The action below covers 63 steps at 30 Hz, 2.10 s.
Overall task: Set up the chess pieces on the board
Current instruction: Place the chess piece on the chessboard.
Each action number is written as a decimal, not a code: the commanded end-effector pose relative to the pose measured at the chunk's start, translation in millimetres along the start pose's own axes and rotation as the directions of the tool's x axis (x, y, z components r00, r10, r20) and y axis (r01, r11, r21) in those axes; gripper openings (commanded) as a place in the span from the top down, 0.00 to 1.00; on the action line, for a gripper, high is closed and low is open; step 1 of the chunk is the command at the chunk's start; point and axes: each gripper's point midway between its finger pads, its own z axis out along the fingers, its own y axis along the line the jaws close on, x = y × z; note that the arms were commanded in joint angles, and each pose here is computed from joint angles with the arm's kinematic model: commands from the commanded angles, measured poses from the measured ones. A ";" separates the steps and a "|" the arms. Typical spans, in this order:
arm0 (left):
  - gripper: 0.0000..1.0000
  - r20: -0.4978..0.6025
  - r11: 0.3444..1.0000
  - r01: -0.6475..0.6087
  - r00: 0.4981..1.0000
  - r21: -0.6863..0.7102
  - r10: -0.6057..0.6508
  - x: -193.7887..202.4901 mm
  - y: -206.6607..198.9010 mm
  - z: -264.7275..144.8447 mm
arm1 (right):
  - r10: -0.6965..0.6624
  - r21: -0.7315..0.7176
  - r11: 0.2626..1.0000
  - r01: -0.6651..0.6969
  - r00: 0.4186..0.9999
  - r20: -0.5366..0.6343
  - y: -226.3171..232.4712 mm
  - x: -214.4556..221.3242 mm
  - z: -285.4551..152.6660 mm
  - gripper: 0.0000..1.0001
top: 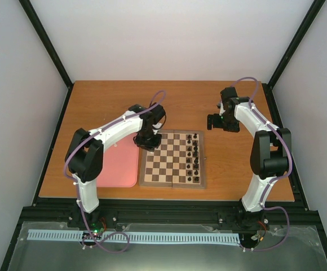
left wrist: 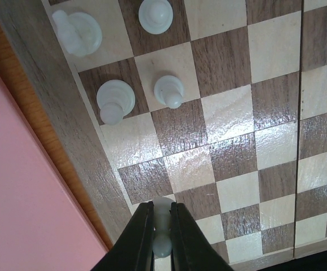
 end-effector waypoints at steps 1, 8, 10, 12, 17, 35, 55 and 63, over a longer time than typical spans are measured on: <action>0.99 0.011 1.000 -0.016 1.000 -0.002 0.016 -6.3 -6.3 1.5 | 0.008 0.011 1.000 -0.008 1.000 0.018 -4.5 -6.1 -3.7 0.00; 0.99 -0.026 1.000 -0.028 0.999 -0.006 0.028 -4.8 -6.8 10.4 | 0.007 0.014 1.000 -0.007 1.000 0.021 -4.9 -8.1 -1.9 0.00; 0.99 -0.028 1.000 -0.030 0.999 -0.005 0.029 -5.3 -7.9 11.5 | 0.006 0.016 1.000 -0.007 1.000 0.022 -5.3 -8.2 -1.4 0.00; 0.99 -0.030 0.999 -0.032 0.999 -0.007 0.031 -5.5 -9.4 13.1 | 0.005 0.015 1.000 -0.006 1.000 0.025 -5.2 -8.4 -1.9 0.00; 0.99 -0.026 0.999 -0.031 0.999 -0.014 0.031 -10.7 -12.9 17.3 | 0.004 0.021 1.000 -0.005 0.999 0.037 -6.3 -9.0 -4.0 0.00; 0.98 -0.020 0.999 -0.033 0.999 -0.035 0.032 -26.7 -14.5 35.0 | 0.012 0.023 1.000 -0.013 0.999 0.053 -10.0 -10.2 -7.5 0.00; 0.93 -0.030 0.999 -0.037 0.999 -0.027 0.036 -30.7 -17.7 42.6 | 0.014 0.017 1.000 -0.015 0.999 0.046 -10.9 -8.9 -5.0 0.00; 0.84 -0.035 0.999 -0.044 0.998 -0.006 0.044 -27.5 -20.5 38.7 | 0.015 0.012 1.000 -0.016 0.999 0.047 -10.0 -8.8 -5.0 0.00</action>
